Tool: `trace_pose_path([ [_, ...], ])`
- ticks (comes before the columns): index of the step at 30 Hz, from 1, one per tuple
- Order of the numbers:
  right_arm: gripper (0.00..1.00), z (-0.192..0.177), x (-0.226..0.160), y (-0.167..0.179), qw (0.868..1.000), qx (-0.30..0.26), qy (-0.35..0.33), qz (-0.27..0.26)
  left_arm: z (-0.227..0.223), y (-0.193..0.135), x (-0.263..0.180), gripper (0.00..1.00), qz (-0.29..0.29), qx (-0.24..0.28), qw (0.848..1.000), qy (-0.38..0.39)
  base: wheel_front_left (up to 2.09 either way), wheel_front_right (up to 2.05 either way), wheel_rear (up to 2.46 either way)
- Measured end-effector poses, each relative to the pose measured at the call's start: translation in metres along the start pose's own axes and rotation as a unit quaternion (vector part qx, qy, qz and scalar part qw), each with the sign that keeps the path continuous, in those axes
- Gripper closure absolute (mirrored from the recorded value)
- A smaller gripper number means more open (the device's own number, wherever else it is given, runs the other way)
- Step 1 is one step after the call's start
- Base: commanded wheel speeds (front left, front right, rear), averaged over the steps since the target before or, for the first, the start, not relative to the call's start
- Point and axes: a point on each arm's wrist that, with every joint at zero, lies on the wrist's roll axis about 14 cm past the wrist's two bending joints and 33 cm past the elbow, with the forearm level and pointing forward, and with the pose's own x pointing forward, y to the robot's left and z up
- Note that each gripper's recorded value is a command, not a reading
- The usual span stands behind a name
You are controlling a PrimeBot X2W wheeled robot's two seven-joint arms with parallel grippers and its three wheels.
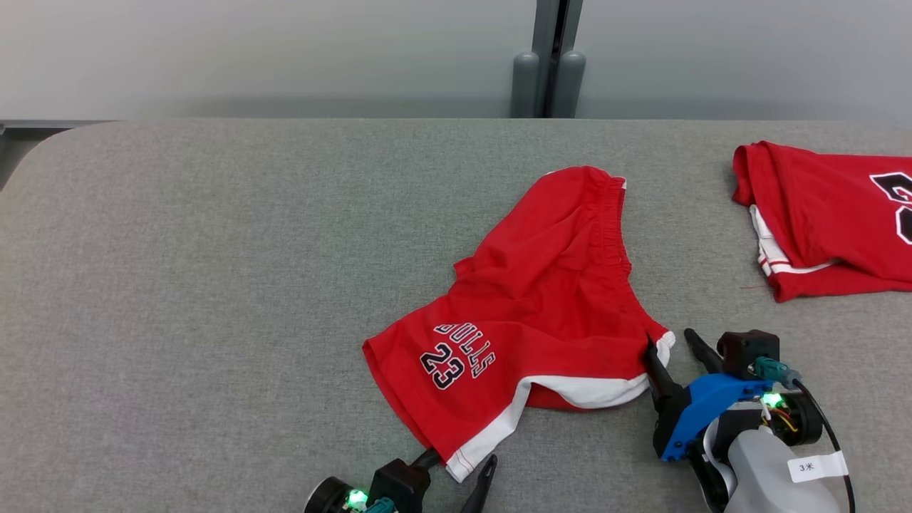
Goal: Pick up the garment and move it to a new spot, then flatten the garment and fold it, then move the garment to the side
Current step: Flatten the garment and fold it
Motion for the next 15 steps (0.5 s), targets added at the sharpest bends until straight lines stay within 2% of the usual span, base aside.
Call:
trace_pose_path([
  [3,0.0,-0.009,0.002,0.004,1.0,0.006,0.018,0.004,-0.002,0.0,0.0,0.52,0.0,-0.003,1.0,0.003,0.0,0.0,0.0],
  [4,0.55,-0.01,0.003,0.006,1.0,0.009,0.019,0.005,-0.002,0.0,0.0,0.72,0.0,-0.004,1.0,0.003,0.0,0.0,0.0],
  [5,1.0,-0.009,0.005,0.011,1.0,0.016,0.019,0.01,-0.001,0.001,0.0,0.95,0.001,-0.005,1.0,0.002,0.0,0.0,0.0],
  [6,1.0,-0.009,0.005,0.013,1.0,0.019,0.018,0.012,0.0,0.001,0.0,1.0,0.001,-0.005,1.0,0.002,0.0,0.0,0.0],
  [10,1.0,-0.001,0.007,0.018,0.999,0.033,0.003,0.016,0.002,0.001,-0.001,1.0,0.002,-0.007,1.0,-0.002,0.0,0.0,0.0],
  [15,1.0,0.014,0.001,0.017,0.998,0.048,-0.031,0.016,0.026,0.008,0.0,1.0,0.012,-0.008,0.999,-0.041,0.0,0.0,0.0],
])
